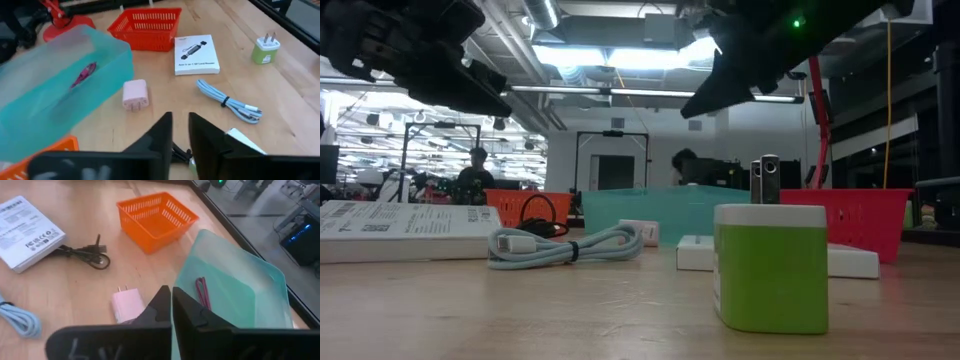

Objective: Pick and place items into bin
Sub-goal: Put the left white card reader box into the orange bin

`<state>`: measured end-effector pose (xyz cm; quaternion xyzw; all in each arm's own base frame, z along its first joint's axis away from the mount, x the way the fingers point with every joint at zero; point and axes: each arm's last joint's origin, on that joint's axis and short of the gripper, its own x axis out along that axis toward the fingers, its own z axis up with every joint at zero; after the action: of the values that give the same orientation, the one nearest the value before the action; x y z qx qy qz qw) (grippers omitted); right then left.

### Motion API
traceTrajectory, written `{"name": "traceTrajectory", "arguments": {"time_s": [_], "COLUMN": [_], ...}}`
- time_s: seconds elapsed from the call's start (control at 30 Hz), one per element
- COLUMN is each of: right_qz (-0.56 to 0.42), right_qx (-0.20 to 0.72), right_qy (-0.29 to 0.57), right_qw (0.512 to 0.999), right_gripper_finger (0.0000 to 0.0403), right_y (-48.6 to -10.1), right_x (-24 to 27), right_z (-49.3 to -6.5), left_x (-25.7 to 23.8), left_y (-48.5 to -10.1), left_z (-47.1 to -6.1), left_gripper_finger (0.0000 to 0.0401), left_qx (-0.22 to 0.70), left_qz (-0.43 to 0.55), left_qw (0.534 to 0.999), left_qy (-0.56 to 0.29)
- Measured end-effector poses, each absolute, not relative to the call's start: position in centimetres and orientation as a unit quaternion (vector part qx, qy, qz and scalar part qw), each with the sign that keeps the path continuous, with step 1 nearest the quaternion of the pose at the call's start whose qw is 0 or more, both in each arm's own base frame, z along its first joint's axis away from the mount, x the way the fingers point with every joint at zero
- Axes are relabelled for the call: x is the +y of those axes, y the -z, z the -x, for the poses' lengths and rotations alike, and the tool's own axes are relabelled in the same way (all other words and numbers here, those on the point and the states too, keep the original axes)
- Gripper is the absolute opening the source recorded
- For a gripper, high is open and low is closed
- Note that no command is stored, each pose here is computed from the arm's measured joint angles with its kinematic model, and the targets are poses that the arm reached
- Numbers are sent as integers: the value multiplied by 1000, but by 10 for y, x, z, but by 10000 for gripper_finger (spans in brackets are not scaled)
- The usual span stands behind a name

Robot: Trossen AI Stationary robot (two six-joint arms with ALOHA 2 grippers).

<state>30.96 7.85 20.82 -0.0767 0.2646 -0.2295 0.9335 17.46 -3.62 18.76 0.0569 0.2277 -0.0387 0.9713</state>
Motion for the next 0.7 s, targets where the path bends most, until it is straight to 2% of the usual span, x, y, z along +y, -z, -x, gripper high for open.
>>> {"name": "traceTrajectory", "arguments": {"time_s": [0.17,0.4,0.6,0.7], "right_qz": [95,103,104,106], "right_qx": [265,265,266,266], "right_qy": [223,221,221,221], "right_qw": [933,933,933,932], "right_gripper_finger": [0,0,0,0], "right_y": [-209,-209,-209,-209], "right_x": [78,78,78,77], "right_z": [-310,-311,-311,-311], "left_x": [-35,-33,-34,-35], "left_y": [-188,-188,-188,-188], "left_z": [-175,-175,-175,-175], "left_gripper_finger": [137,228,252,253], "left_qx": [228,225,226,228], "left_qz": [-27,-35,-56,-11], "left_qw": [973,974,973,973], "left_qy": [23,-13,3,13]}}
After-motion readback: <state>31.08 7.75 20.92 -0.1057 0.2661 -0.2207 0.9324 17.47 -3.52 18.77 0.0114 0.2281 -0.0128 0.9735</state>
